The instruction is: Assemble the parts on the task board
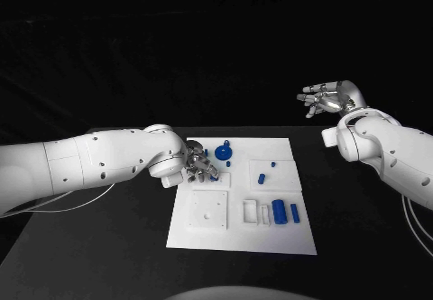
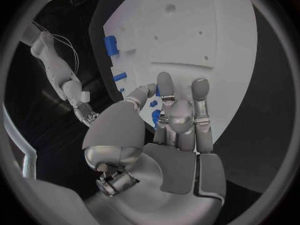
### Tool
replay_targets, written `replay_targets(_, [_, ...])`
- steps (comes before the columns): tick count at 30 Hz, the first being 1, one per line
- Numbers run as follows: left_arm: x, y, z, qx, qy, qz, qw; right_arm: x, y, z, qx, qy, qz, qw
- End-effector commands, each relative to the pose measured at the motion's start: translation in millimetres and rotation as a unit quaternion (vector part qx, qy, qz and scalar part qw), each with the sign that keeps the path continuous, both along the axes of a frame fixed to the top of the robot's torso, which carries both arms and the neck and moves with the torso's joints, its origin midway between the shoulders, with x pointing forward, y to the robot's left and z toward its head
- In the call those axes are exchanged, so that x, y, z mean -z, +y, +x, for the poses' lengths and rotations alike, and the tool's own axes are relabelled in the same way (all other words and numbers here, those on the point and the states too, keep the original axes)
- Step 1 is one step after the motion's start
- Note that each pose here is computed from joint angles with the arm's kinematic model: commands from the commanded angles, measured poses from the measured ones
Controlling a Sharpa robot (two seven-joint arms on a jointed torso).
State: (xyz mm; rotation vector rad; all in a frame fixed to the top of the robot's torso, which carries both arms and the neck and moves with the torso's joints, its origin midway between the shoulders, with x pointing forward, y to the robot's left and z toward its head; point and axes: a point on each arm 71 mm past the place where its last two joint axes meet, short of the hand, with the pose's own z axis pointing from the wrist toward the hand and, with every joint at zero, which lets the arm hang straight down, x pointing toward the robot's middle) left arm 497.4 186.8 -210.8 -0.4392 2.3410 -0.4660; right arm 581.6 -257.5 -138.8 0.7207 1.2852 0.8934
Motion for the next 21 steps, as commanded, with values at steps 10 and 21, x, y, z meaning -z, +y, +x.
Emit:
replay_targets(10, [-3.7, 0.1, 1.6, -0.007, 0.021, -0.009, 1.0, 3.3, 2.0, 0.2, -0.008, 0.009, -0.002, 1.0])
replay_targets(21, [-5.1, 1.6, 5.5, -0.006, 0.015, 0.005, 1.0, 3.8, 2.4, 0.2, -0.009, 0.01, -0.003, 1.0])
